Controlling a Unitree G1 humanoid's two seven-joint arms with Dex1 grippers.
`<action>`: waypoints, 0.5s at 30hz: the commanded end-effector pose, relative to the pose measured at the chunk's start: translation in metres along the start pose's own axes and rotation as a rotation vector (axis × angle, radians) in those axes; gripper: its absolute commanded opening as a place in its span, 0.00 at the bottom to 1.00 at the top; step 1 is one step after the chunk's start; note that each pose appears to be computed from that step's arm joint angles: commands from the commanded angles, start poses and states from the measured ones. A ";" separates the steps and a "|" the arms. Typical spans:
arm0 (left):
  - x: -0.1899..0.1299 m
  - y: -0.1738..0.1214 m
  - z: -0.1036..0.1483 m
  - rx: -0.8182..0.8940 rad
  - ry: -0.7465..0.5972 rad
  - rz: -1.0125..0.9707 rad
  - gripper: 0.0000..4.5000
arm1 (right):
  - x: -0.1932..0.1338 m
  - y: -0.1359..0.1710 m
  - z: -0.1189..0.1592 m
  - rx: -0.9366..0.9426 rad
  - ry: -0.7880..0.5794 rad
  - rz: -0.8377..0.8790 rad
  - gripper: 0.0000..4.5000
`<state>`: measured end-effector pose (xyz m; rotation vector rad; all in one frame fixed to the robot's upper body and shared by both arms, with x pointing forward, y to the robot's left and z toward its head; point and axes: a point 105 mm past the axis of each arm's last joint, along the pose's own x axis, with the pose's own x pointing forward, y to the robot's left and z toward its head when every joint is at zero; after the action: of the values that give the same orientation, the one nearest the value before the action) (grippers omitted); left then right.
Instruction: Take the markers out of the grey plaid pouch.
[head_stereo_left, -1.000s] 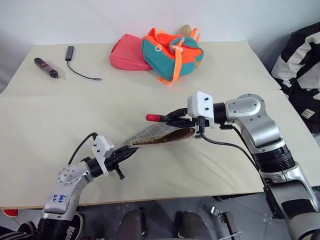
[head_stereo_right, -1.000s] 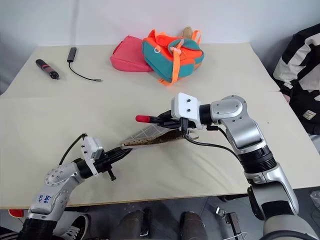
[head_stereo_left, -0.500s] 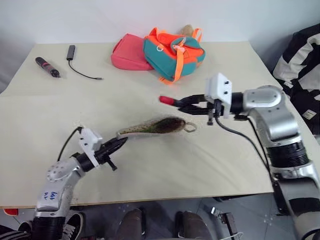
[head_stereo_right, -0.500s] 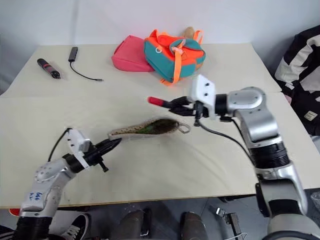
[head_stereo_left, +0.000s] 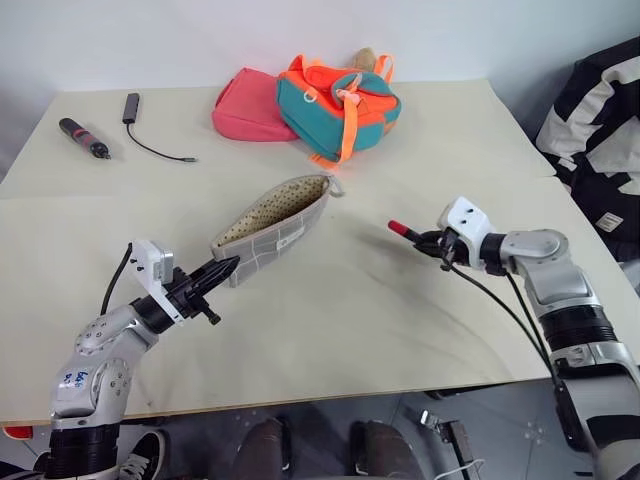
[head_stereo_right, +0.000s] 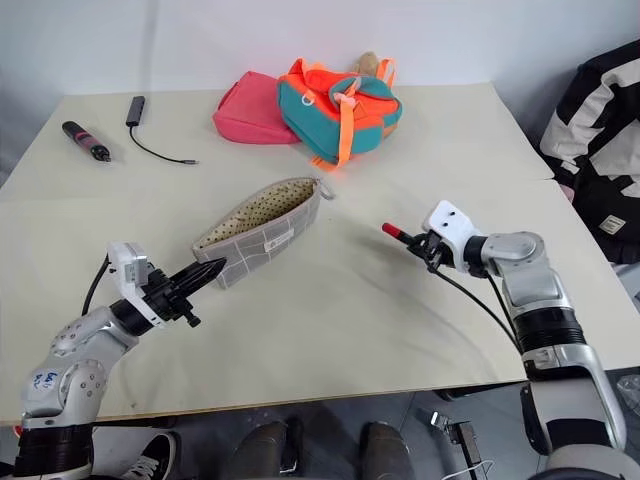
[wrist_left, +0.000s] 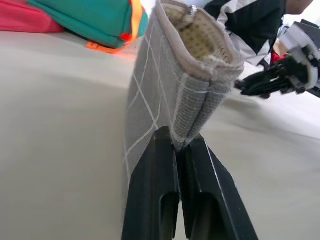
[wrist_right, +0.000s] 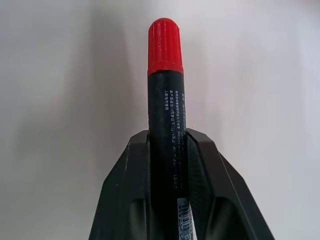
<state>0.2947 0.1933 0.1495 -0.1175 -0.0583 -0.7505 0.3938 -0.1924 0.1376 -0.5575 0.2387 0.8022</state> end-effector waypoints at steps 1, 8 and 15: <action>0.001 -0.007 0.015 0.048 -0.035 -0.037 0.00 | -0.006 -0.005 0.012 0.021 -0.061 -0.016 0.29; 0.002 -0.013 0.012 0.048 -0.022 -0.056 0.00 | -0.014 0.000 0.030 0.033 -0.085 0.048 0.71; 0.000 -0.017 0.016 0.025 0.023 -0.137 0.00 | -0.040 0.017 0.150 -0.104 -0.418 0.210 0.63</action>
<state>0.2876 0.1869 0.1520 -0.0943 -0.0104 -0.8380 0.3679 -0.1375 0.2438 -0.4633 -0.0224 1.0587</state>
